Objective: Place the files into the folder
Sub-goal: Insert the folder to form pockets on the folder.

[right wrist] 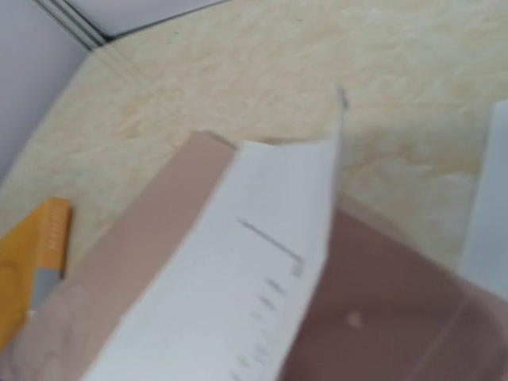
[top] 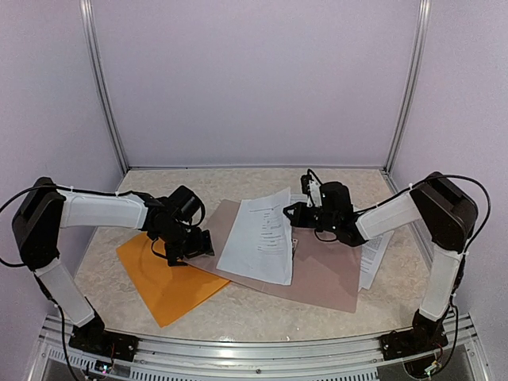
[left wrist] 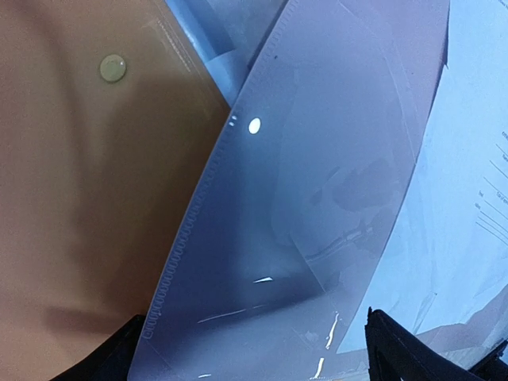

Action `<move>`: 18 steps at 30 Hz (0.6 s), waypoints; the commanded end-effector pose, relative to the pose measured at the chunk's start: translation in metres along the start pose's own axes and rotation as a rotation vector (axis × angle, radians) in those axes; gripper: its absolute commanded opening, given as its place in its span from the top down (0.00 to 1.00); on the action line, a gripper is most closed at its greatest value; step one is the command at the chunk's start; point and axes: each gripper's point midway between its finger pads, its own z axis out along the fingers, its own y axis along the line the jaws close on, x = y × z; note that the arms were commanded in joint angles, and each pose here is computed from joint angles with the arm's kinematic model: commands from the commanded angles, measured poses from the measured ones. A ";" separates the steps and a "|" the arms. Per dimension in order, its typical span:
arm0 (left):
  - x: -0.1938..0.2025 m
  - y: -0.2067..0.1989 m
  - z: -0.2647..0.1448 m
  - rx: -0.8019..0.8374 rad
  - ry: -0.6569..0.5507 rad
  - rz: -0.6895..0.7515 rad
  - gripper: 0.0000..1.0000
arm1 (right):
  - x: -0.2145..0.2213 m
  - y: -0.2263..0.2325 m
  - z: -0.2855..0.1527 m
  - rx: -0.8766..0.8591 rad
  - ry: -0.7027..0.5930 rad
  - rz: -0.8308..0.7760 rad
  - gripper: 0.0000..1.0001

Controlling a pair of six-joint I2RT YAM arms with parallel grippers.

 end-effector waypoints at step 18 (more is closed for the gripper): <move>-0.003 -0.007 -0.002 -0.021 -0.014 0.031 0.12 | 0.021 -0.022 0.006 0.070 0.132 -0.083 0.89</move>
